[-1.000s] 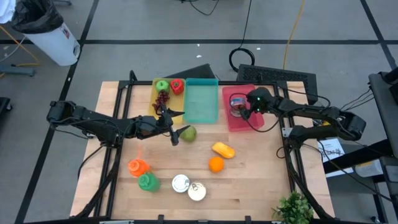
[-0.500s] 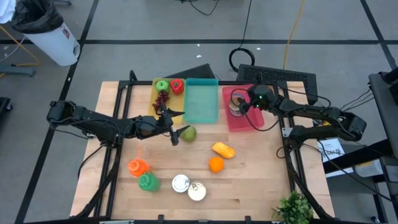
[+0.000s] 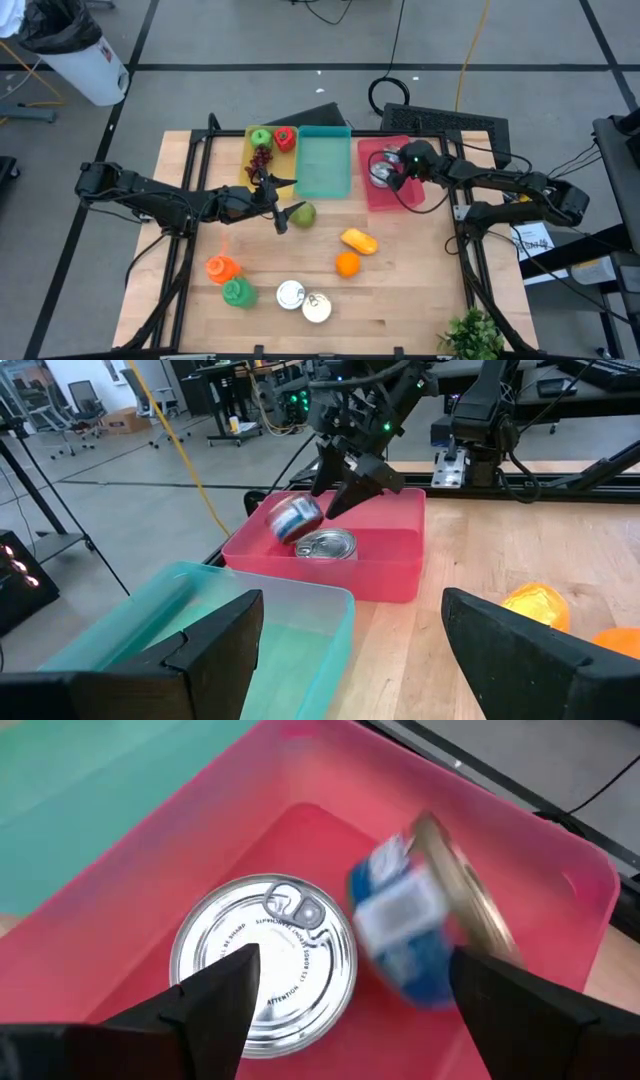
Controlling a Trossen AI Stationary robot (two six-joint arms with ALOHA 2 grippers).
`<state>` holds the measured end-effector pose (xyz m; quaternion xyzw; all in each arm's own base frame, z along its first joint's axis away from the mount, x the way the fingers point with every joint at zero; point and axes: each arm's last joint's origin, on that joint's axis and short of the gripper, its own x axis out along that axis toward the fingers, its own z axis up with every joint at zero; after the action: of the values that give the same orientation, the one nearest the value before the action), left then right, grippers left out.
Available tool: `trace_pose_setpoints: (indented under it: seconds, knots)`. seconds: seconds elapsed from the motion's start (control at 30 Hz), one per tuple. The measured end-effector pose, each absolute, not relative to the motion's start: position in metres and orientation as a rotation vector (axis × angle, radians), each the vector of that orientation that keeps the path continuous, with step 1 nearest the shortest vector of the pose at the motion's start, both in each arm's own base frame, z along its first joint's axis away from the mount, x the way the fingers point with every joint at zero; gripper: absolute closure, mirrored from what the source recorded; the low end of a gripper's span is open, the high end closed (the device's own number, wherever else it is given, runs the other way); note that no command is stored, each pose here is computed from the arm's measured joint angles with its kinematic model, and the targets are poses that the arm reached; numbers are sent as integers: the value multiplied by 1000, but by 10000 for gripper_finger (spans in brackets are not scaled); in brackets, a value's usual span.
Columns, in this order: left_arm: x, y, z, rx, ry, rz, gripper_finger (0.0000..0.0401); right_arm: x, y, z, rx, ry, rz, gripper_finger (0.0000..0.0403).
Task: Pick & Place Food Item
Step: Put the yellow mango into the yellow bin
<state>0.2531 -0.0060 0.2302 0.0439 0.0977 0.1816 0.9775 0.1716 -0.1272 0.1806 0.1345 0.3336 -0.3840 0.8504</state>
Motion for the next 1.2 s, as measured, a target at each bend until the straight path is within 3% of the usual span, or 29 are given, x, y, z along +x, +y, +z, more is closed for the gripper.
trace_pose_setpoints:
  seconds: [0.47,0.6,0.8,1.0,1.1,1.2]
  knots:
    - [253,-6,230,84,196,366,91,173,-131,176,234,733,-860,97]
    - [253,-6,230,84,196,366,91,181,-123,174,322,709,-716,97]
    - [253,-6,230,64,192,368,91,204,-95,183,407,590,-334,97]
    - [253,-6,230,-9,177,377,91,230,-46,198,321,459,-34,97]
    - [253,-6,230,-8,178,378,91,235,-17,198,252,460,36,97]
    - [253,-6,230,-9,178,378,91,237,7,188,187,505,-18,97]
